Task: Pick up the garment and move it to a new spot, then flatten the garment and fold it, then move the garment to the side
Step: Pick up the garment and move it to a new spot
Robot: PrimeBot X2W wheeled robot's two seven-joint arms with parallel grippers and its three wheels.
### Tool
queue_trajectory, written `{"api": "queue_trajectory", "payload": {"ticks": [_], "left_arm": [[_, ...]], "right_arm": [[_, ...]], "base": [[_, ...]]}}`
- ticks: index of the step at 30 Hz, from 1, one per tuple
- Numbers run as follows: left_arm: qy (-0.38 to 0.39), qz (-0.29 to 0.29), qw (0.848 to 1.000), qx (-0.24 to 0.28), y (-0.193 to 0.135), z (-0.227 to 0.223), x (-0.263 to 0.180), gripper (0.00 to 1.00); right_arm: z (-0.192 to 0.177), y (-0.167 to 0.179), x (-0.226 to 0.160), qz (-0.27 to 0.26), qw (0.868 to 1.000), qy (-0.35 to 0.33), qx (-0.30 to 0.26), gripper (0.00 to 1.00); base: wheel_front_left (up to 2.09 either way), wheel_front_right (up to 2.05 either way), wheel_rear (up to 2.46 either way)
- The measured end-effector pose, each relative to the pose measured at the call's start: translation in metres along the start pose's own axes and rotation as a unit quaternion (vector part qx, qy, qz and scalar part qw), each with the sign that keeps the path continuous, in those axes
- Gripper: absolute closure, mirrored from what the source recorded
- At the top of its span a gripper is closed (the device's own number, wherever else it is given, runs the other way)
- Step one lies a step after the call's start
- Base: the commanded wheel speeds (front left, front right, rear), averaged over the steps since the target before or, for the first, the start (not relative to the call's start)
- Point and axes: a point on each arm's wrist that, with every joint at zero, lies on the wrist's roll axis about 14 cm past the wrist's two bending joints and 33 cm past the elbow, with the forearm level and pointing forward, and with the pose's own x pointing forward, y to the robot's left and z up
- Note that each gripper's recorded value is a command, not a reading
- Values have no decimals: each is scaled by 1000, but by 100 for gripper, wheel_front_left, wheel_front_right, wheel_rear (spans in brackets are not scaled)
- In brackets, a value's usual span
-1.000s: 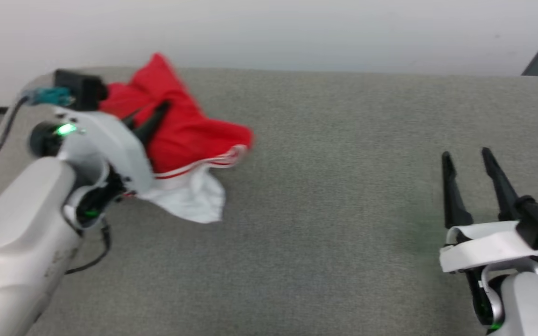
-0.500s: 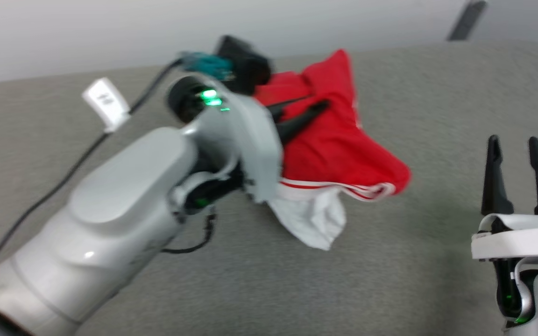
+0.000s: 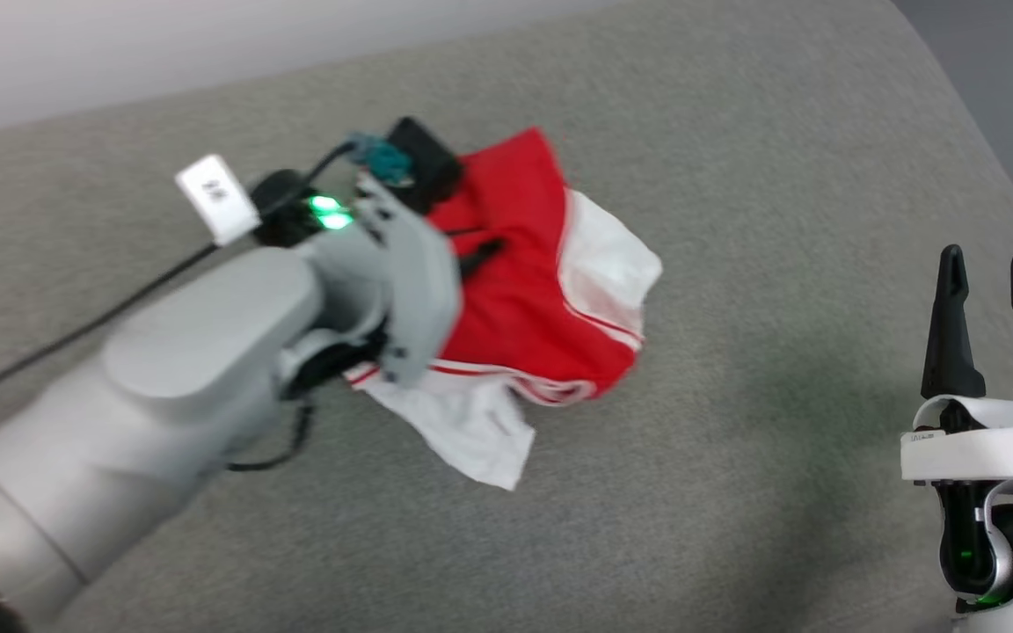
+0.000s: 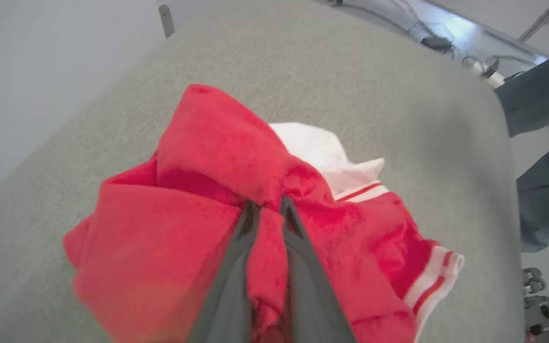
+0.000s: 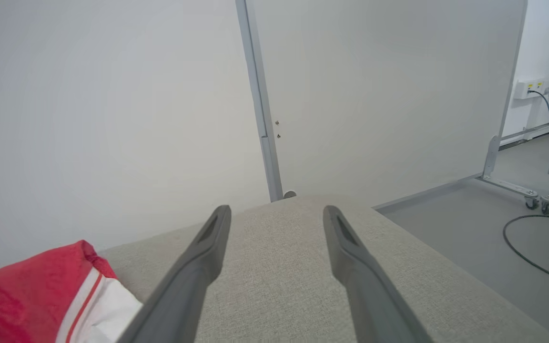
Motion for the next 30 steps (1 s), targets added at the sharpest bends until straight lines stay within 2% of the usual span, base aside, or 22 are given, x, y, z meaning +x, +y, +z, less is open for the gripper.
{"api": "queue_trajectory", "payload": {"ticks": [3, 9, 13, 19, 27, 28, 29, 30], "left_arm": [[26, 13, 1000, 6, 17, -20, 7, 100], [111, -3, 994, 18, 12, -69, 23, 100], [143, -10, 989, 27, 13, -85, 29, 100], [170, -21, 984, 38, 15, -101, 39, 100], [161, -26, 986, 41, 16, -103, 43, 100], [156, -25, 987, 42, 15, -102, 42, 87], [150, -24, 988, 41, 15, -100, 41, 63], [141, -21, 989, 39, 15, -98, 40, 21]], "right_arm": [[-2, -6, 0, -9, 1000, 4, -2, 0], [-8, -12, 2, -19, 1000, 13, -4, 0], [-12, -11, 5, -18, 1000, 17, -1, 0], [-22, -10, 8, -19, 999, 30, -2, 0], [-37, 1, 12, -1, 999, 48, -9, 0], [-38, 4, 14, 4, 999, 48, -12, 0], [-39, 8, 16, 9, 999, 47, -14, 0], [-40, 11, 17, 14, 999, 47, -15, 0]], "base": [[0, 0, 0], [0, 0, 0], [0, 0, 0], [0, 0, 0], [0, 0, 0], [0, 0, 0], [0, 0, 0], [0, 0, 0]]}}
